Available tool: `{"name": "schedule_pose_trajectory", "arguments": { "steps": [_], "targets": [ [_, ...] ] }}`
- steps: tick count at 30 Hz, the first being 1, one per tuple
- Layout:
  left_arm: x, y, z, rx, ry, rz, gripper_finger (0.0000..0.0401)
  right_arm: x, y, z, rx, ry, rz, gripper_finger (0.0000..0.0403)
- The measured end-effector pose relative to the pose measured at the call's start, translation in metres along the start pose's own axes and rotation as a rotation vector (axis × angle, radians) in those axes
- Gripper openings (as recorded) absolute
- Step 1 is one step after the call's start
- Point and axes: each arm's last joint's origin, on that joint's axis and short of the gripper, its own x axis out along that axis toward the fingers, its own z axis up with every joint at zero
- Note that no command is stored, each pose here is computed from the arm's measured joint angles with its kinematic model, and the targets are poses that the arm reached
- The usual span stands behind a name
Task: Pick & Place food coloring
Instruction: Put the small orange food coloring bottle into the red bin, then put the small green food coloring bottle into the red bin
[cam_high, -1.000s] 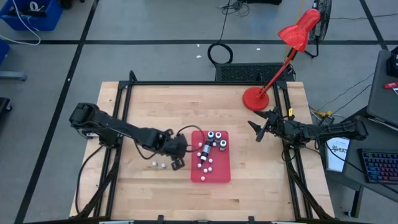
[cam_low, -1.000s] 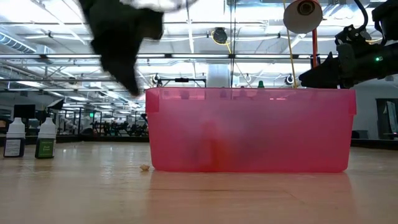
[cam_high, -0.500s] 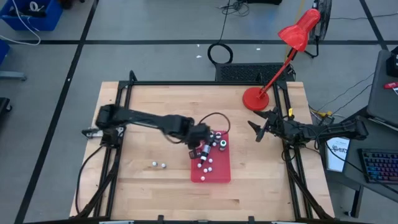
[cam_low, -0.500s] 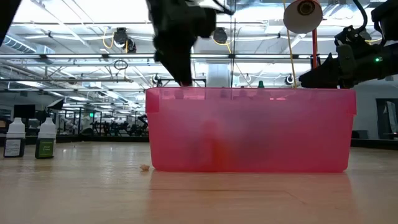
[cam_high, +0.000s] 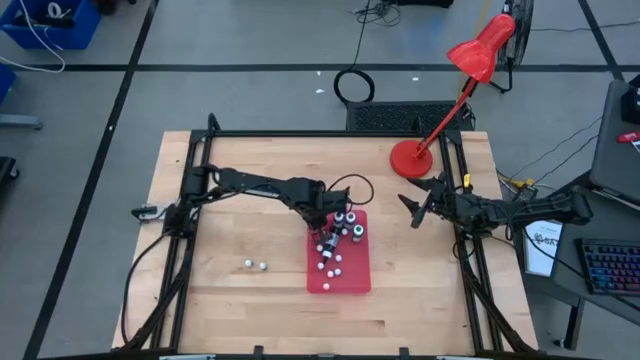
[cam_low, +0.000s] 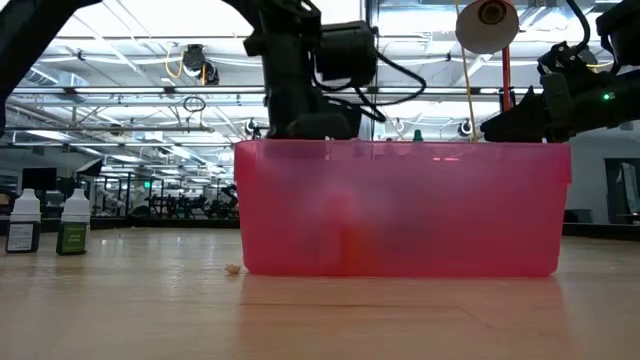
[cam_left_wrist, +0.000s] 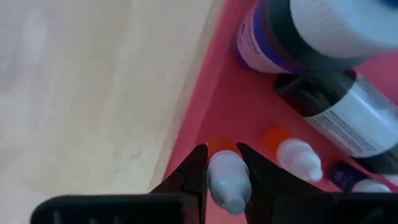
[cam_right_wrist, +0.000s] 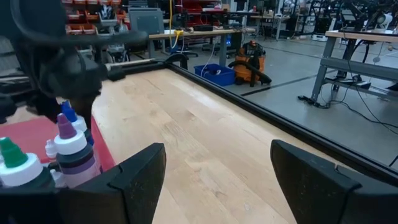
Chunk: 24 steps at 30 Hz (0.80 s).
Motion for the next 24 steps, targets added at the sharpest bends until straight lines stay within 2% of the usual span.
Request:
{"name": "schedule_pose_trajectory", "arguments": {
  "steps": [8,14,24],
  "targets": [
    [0.022,-0.008,-0.001,0.012,0.049,-0.025,0.0065,0.000,0.000,0.000,0.000,0.000,0.001,0.0279],
    [0.026,-0.013,-0.002,0.019,0.057,-0.048,0.0069,0.000,0.000,0.000,-0.002,0.003,0.001,0.0279],
    [0.025,-0.015,-0.002,0.030,0.057,-0.052,0.0178,0.000,0.000,-0.001,-0.004,0.006,0.001,0.0279]
  ]
}}
